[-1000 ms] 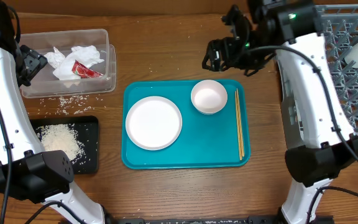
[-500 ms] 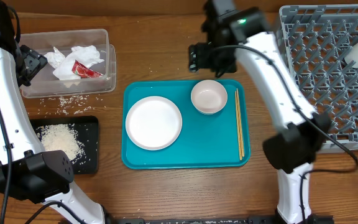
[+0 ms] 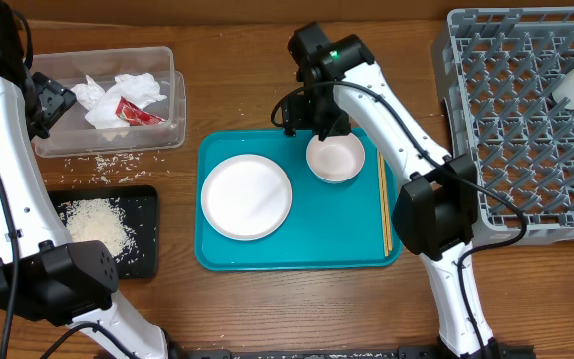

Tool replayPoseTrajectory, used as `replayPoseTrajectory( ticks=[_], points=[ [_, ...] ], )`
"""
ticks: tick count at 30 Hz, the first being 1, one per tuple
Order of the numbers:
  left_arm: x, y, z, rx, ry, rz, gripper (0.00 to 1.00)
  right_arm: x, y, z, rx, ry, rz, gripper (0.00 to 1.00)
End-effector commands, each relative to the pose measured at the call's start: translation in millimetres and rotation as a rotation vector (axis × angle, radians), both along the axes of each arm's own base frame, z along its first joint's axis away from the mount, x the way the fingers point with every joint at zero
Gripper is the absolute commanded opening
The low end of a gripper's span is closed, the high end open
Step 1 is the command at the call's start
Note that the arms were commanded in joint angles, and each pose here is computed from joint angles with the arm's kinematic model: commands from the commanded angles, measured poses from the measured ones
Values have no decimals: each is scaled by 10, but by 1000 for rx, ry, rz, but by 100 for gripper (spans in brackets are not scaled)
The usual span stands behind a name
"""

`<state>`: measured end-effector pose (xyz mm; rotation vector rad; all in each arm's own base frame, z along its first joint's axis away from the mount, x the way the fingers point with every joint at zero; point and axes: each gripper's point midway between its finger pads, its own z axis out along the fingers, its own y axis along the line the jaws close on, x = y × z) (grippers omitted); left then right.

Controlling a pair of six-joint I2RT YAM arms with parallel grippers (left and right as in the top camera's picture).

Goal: Sort waste into correct bins and load items into the dishwasher
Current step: 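Move the right gripper over the pink bowl and lower onto its rim, then grasp the pink bowl and carry it toward the dish rack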

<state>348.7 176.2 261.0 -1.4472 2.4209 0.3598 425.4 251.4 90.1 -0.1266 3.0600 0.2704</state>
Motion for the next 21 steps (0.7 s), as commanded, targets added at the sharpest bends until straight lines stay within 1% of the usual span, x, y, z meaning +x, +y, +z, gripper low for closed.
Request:
replayPoseTrajectory(
  ticks=[1,6,10,14,15,17,21],
  points=[
    [-10,38,50,21,-6,0,100,-60,-127,-232,-65,39,-54,76],
    [-11,38,50,22,-6,0,100,-249,-153,-472,-96,110,-68,75],
    [-10,38,50,21,-6,0,100,-332,-83,-522,-104,120,-48,69],
    [-10,39,51,22,-6,0,100,-364,37,-523,-101,104,-22,57],
    [-10,39,51,22,-6,0,100,-382,81,-523,-101,99,-12,49],
    [-10,38,50,21,-6,0,100,-397,100,-525,-115,91,-6,41],
    [-11,38,50,22,-6,0,100,-411,104,-529,-160,66,-7,40]
  ],
)
